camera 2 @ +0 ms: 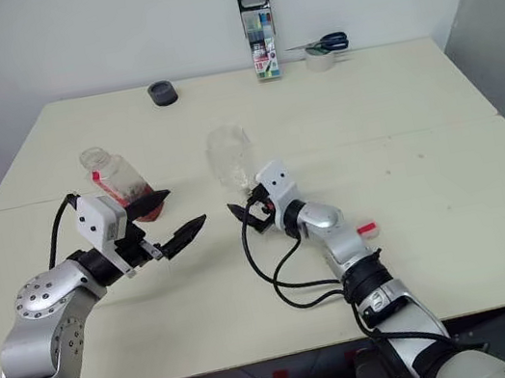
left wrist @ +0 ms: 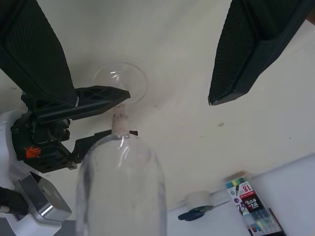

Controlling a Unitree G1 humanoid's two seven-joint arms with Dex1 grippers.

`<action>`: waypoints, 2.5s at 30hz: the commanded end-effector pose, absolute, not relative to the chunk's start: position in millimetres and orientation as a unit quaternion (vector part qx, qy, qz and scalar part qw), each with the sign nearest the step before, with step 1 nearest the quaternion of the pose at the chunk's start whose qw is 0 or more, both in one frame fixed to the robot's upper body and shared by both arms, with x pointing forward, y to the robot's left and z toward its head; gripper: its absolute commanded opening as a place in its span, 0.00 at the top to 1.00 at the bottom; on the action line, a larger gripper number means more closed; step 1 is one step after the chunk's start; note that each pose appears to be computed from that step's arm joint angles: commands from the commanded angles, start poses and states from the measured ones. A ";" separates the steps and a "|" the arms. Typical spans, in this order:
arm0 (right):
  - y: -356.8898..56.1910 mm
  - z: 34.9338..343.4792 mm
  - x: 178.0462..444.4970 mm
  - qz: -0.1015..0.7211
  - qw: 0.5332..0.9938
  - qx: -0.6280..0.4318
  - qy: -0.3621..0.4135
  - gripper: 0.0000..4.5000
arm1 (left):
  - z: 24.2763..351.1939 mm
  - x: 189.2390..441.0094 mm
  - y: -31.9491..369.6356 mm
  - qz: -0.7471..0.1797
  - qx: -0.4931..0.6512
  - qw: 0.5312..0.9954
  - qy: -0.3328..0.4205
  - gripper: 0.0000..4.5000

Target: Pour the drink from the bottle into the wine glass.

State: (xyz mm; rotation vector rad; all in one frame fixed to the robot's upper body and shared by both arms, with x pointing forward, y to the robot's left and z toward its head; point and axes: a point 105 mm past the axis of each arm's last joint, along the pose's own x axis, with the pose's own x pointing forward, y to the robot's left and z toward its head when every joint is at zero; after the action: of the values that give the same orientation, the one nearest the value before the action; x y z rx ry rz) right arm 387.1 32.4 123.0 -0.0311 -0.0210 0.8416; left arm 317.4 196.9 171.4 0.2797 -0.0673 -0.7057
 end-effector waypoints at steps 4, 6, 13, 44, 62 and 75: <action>39.0 139.9 383.7 0.417 0.908 -0.006 -0.035 0.01 | 180.1 316.8 192.5 -0.351 0.154 0.922 -0.050 0.00; 39.2 139.9 384.0 0.416 0.909 -0.007 -0.036 0.01 | 180.3 317.2 191.7 -0.352 0.154 0.922 -0.050 0.00; 38.0 142.4 386.0 0.410 0.911 0.000 -0.038 0.01 | 180.5 317.2 188.6 -0.355 0.156 0.920 -0.050 0.00; -19.6 134.6 348.4 0.425 0.903 -0.052 -0.004 0.01 | 165.3 318.8 200.0 -0.269 0.132 0.953 -0.039 0.00; -53.0 163.1 269.5 0.524 0.847 -0.088 -0.003 0.01 | 123.8 312.4 271.6 -0.084 0.126 0.988 -0.011 0.00; -38.9 189.1 251.7 0.564 0.822 -0.059 -0.043 0.01 | 145.7 333.3 285.8 -0.114 0.131 0.984 -0.028 0.00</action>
State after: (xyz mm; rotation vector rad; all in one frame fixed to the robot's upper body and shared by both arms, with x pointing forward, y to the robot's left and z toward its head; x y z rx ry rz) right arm 256.4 -38.9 173.2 -0.1291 -0.0300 1.1888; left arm 333.6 277.4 129.2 0.2509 -0.0011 -0.2447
